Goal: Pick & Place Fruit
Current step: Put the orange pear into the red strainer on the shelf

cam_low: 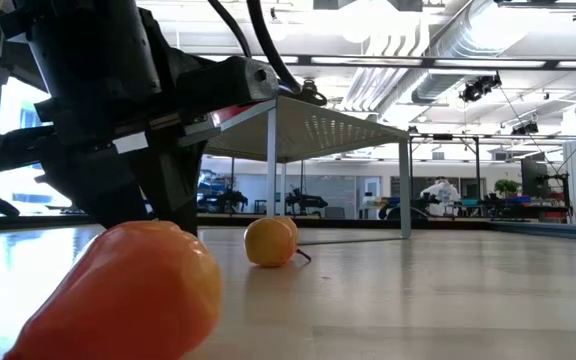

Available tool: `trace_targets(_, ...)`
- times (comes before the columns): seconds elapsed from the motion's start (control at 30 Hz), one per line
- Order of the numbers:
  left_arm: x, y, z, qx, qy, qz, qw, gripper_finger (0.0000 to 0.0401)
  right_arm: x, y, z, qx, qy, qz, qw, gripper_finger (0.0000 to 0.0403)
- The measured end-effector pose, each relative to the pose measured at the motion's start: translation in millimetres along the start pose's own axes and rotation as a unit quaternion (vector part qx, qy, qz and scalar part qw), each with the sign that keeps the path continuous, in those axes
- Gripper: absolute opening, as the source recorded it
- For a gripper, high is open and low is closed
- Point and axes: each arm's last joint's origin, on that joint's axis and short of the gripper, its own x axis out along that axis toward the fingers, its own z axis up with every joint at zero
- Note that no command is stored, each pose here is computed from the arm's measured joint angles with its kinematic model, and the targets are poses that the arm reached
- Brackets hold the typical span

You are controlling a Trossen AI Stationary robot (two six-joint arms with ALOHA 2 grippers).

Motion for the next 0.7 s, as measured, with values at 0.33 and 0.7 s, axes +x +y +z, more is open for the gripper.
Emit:
trace_targets(0.33, -30, -1, 14, 0.044, 0.007, -0.027, 0.999, 0.0126, 0, 0, 0, -0.001, 0.000, -0.001, 1.000, 0.0002)
trace_targets(0.7, -89, 3, 46, 0.107, -0.025, -0.094, 0.989, 0.0126, 0, 0, 0, -0.014, 0.000, -0.001, 1.000, 0.0002)
